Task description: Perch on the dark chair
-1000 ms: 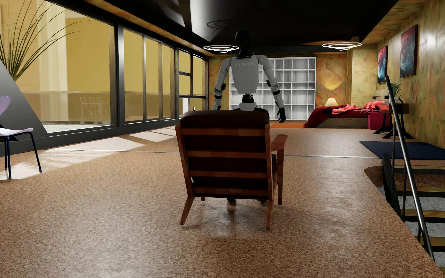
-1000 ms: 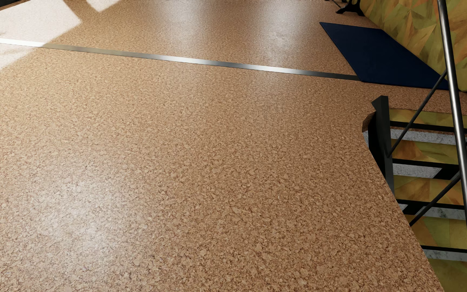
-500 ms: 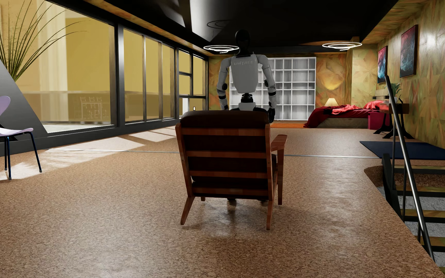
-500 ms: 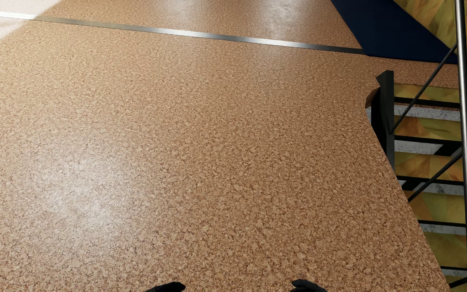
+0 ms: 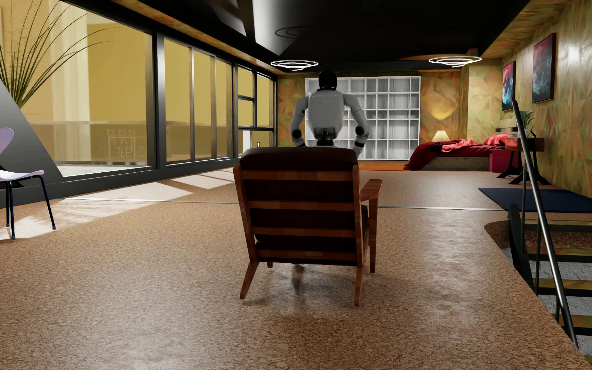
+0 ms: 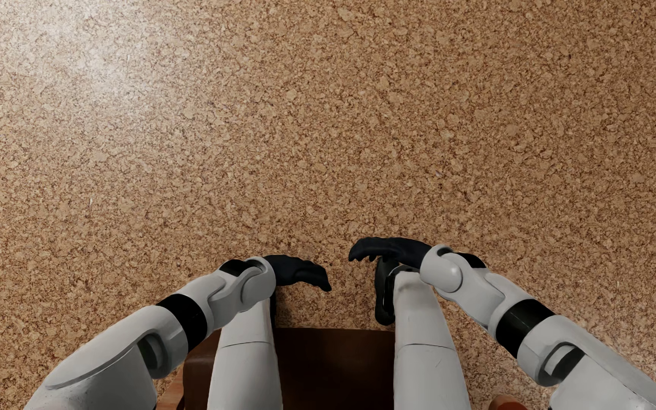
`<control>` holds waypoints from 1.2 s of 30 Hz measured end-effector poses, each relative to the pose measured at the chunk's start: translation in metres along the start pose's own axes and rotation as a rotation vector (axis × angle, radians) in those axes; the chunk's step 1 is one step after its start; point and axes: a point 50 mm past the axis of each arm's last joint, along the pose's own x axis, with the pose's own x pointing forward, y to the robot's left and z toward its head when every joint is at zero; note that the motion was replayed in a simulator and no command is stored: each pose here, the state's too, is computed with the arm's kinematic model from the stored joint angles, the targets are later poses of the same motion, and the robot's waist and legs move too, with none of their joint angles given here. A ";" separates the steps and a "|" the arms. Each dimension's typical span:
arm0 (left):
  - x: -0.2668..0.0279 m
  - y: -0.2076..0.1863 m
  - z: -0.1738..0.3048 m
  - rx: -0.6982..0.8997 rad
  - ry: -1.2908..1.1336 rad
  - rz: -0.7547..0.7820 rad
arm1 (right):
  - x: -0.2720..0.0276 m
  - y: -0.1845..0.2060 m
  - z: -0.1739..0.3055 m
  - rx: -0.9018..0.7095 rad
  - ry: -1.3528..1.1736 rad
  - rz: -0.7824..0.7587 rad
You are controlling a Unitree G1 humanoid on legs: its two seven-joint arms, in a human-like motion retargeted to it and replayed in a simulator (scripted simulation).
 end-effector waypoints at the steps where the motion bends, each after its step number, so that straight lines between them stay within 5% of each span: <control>1: -0.001 0.014 0.007 0.083 -0.043 0.038 | -0.003 -0.015 0.012 -0.070 -0.072 -0.040; 5: -0.025 0.081 0.032 0.321 -0.211 0.313 | -0.029 -0.076 0.066 -0.259 -0.347 -0.268; 12: -0.105 0.137 0.074 0.436 -0.527 0.694 | -0.107 -0.125 0.129 -0.313 -0.722 -0.579; 17: -0.132 0.143 0.077 0.424 -0.569 0.781 | -0.134 -0.128 0.144 -0.304 -0.824 -0.651; 22: -0.121 0.140 0.057 0.346 -0.450 0.784 | -0.119 -0.125 0.126 -0.288 -0.709 -0.619; 28: -0.080 0.101 0.003 -0.016 -0.181 0.747 | -0.086 -0.096 0.055 -0.098 -0.397 -0.565; 33: -0.055 0.035 -0.037 -0.610 0.126 0.908 | -0.077 -0.048 -0.017 0.328 -0.099 -0.764; 36: -0.052 -0.024 -0.065 -0.885 0.331 0.794 | -0.074 0.000 -0.060 0.626 0.145 -0.809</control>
